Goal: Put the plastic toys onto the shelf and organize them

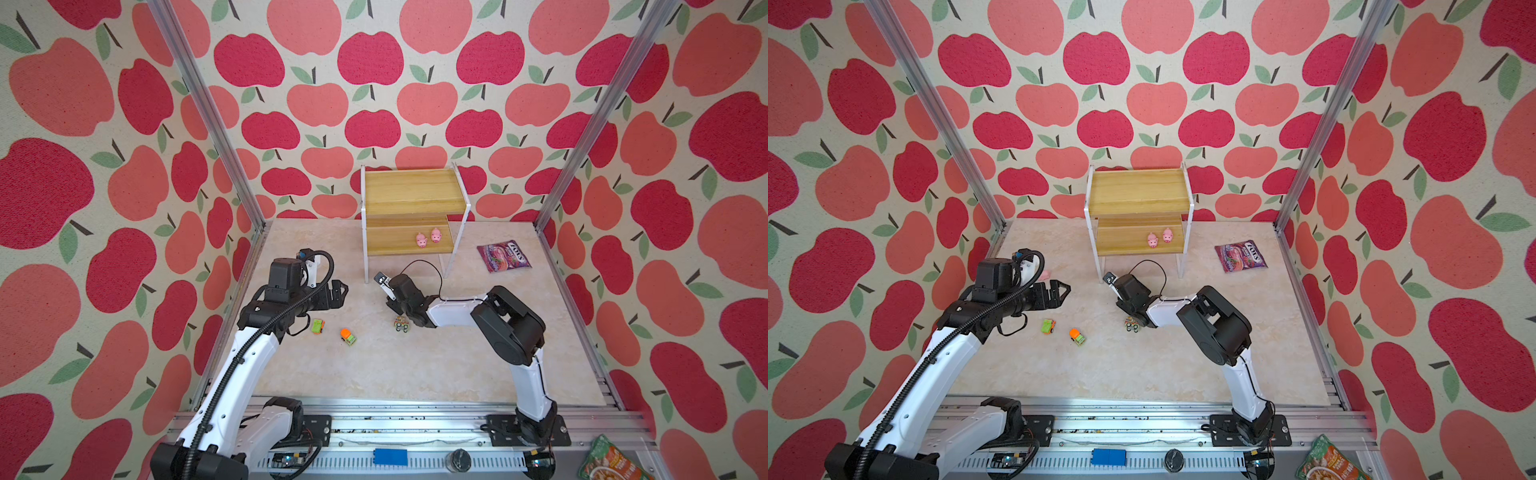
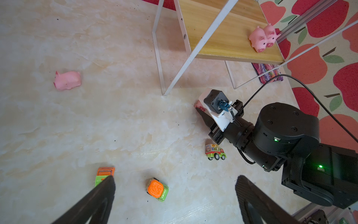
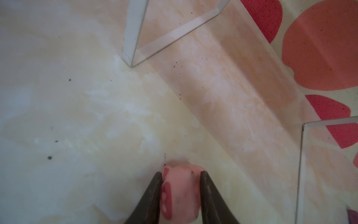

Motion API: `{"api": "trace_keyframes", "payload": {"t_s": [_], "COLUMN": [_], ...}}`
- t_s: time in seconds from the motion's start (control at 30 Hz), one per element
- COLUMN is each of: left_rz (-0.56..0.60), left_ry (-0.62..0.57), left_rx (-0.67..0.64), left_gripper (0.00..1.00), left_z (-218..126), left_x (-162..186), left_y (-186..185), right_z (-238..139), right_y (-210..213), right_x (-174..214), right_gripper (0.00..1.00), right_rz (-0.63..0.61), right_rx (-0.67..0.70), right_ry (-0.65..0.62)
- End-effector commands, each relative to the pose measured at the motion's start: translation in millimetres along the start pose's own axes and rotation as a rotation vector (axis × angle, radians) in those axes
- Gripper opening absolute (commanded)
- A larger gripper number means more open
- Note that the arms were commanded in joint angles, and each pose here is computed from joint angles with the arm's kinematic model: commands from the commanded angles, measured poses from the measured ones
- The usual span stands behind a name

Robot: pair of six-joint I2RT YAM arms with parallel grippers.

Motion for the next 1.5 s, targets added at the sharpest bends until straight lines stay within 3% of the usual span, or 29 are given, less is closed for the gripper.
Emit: {"api": "trace_keyframes", "payload": {"t_s": [0.0,0.2,0.4,0.8,1.13,1.47], "left_rz": [-0.002,-0.004,-0.004,0.027,0.050,0.058], "left_ry": [0.020,0.018,0.016,0.003,-0.010,-0.025], "left_rx": [0.006,0.008,0.016,0.070,0.094,0.106], "left_gripper": [0.99,0.99,0.99,0.99,0.99,0.99], "left_z": [2.5,1.9,1.2,-3.4,-8.9,-13.0], "left_x": [6.3,5.4,5.2,4.7,4.8,3.4], "left_y": [1.7,1.3,0.0,-15.3,-24.3,-27.6], "right_z": [-1.7,-37.4,-84.2,-142.8,-134.1,-112.3], "right_y": [-6.2,-14.9,-31.9,-86.9,-105.6,-115.9], "right_x": [-1.0,-16.8,-7.8,67.5,108.2,133.3], "right_gripper": [0.25,0.15,0.13,0.15,0.17,0.22], "right_rz": [-0.004,0.081,0.237,0.795,1.235,1.489], "right_rx": [0.022,-0.032,-0.073,-0.163,-0.283,-0.362], "right_ry": [0.010,-0.056,-0.063,0.077,0.124,0.065]}}
Point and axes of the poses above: each gripper's point midway between its finger pads, its own z axis out along the fingers, its own y axis along the line the jaws close on, x = y × z, the point moved 4 cm from there along -z, back along the fingers, and after that the axes turned 5 degrees about z, right-handed, at the moved point
